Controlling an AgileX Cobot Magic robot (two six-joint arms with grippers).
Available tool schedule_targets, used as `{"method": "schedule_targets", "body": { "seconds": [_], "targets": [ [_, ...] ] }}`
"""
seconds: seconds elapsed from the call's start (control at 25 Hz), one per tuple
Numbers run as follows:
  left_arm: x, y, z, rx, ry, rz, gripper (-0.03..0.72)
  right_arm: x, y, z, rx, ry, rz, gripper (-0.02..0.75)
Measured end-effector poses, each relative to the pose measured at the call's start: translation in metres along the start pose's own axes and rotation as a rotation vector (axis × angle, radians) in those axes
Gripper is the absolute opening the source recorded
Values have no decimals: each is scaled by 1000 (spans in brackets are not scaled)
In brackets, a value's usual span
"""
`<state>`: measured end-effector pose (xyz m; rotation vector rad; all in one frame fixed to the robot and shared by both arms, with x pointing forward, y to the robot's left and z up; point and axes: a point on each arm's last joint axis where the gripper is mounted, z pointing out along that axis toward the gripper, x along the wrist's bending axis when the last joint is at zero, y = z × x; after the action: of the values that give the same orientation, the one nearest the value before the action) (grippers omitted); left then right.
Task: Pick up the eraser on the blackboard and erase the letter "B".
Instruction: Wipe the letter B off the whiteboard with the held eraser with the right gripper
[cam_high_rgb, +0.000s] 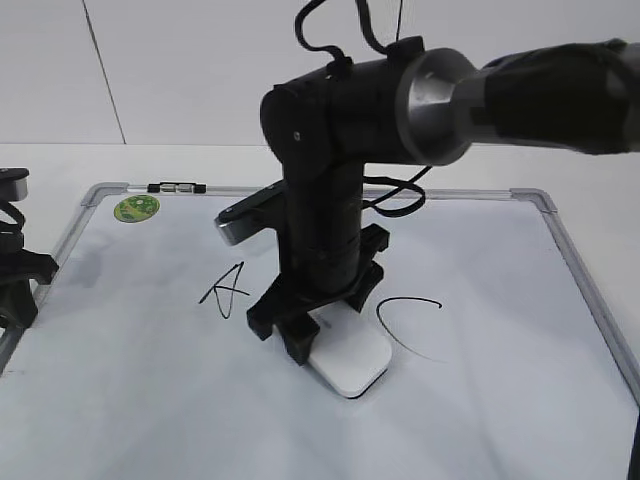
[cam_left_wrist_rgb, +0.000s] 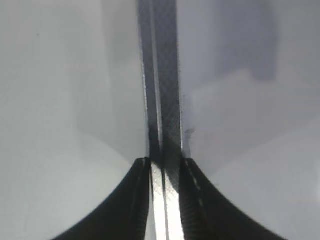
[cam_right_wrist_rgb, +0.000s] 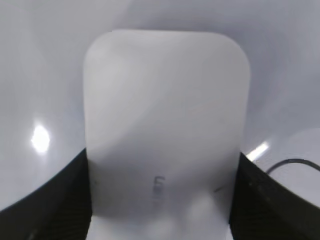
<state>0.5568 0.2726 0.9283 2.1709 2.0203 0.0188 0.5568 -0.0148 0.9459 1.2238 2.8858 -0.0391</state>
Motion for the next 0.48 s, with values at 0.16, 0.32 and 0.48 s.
{"method": "schedule_targets", "body": {
  "seconds": [0.16, 0.32, 0.48],
  "targets": [
    [0, 0, 0, 0, 0, 0, 147, 28, 0, 0, -1, 8, -58, 535],
    [0, 0, 0, 0, 0, 0, 147, 34, 0, -1, -1, 3, -79, 535],
    [0, 0, 0, 0, 0, 0, 147, 27, 0, 0, -1, -20, -79, 535]
  ]
}}
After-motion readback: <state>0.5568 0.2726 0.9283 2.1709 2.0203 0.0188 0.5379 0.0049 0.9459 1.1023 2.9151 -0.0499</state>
